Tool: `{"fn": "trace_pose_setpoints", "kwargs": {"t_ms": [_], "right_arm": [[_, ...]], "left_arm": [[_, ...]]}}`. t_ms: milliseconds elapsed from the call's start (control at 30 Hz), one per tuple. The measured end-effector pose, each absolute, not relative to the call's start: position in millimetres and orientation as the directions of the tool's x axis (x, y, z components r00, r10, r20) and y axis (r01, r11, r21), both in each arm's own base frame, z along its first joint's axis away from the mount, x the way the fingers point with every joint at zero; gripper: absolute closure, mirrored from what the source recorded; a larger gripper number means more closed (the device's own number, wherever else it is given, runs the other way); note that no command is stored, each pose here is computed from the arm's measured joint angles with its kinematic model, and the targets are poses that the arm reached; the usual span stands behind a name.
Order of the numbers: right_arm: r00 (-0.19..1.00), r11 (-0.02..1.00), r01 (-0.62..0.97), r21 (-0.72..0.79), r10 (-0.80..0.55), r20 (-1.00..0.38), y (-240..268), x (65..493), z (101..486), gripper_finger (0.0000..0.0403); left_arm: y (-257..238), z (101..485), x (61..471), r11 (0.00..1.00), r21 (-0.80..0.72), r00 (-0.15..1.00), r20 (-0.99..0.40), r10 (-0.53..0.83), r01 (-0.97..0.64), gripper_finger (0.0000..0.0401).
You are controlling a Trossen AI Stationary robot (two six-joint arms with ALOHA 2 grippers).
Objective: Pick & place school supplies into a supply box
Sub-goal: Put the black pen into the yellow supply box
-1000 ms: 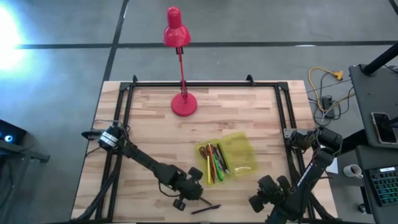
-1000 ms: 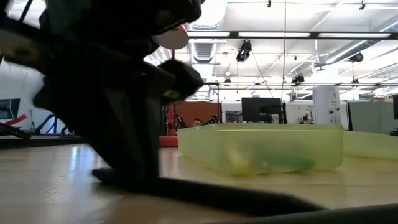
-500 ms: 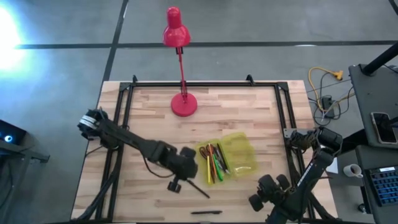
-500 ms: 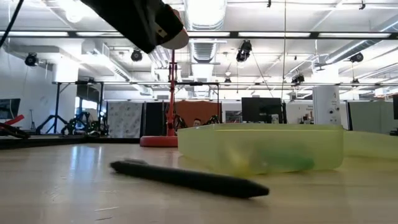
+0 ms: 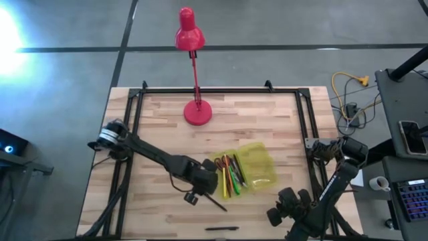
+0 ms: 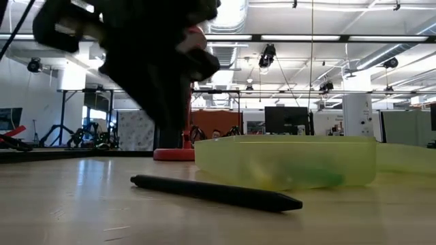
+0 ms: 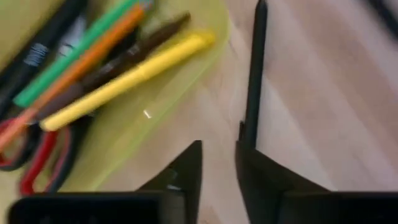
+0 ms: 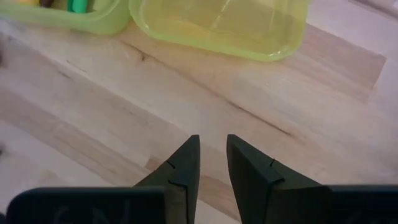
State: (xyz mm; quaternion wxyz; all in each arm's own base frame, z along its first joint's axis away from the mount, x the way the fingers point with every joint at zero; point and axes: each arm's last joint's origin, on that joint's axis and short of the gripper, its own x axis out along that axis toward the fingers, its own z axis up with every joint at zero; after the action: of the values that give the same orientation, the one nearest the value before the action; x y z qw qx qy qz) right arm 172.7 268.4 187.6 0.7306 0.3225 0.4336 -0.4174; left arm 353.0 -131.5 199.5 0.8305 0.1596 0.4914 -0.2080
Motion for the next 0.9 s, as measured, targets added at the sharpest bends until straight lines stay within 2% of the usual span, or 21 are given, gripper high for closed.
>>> {"fn": "trace_pose_setpoints", "kwargs": {"t_ms": [200, 367, 467, 667, 900], "right_arm": [[0.275, 0.441, 0.890, 0.115, -0.318, -0.907, 269.0, 173.7, 187.2, 0.0326], [0.271, 0.437, 0.892, 0.113, -0.319, -0.908, 268.3, 174.6, 187.2, 0.0324], [0.270, 0.439, 0.892, 0.110, -0.320, -0.908, 268.1, 174.7, 187.1, 0.0327], [0.259, 0.439, 0.893, 0.100, -0.318, -0.912, 267.9, 174.1, 186.6, 0.0330], [0.247, 0.436, 0.895, 0.092, -0.315, -0.916, 267.7, 173.5, 185.9, 0.0323]], "left_arm": [[-141.1, 189.4, 359.0, 0.834, 0.067, 0.442, -0.869, -0.221, 0.547, 0.0238], [-151.3, 177.0, 363.0, 0.802, 0.043, 0.429, -0.861, -0.273, 0.596, 0.0221], [-156.6, 167.5, 368.7, 0.798, 0.049, 0.443, -0.851, -0.281, 0.600, 0.0234], [-160.2, 143.1, 372.5, 0.790, 0.045, 0.404, -0.876, -0.263, 0.611, 0.0286], [-160.5, 130.9, 369.2, 0.792, 0.086, 0.372, -0.909, -0.185, 0.605, 0.0385]]}}
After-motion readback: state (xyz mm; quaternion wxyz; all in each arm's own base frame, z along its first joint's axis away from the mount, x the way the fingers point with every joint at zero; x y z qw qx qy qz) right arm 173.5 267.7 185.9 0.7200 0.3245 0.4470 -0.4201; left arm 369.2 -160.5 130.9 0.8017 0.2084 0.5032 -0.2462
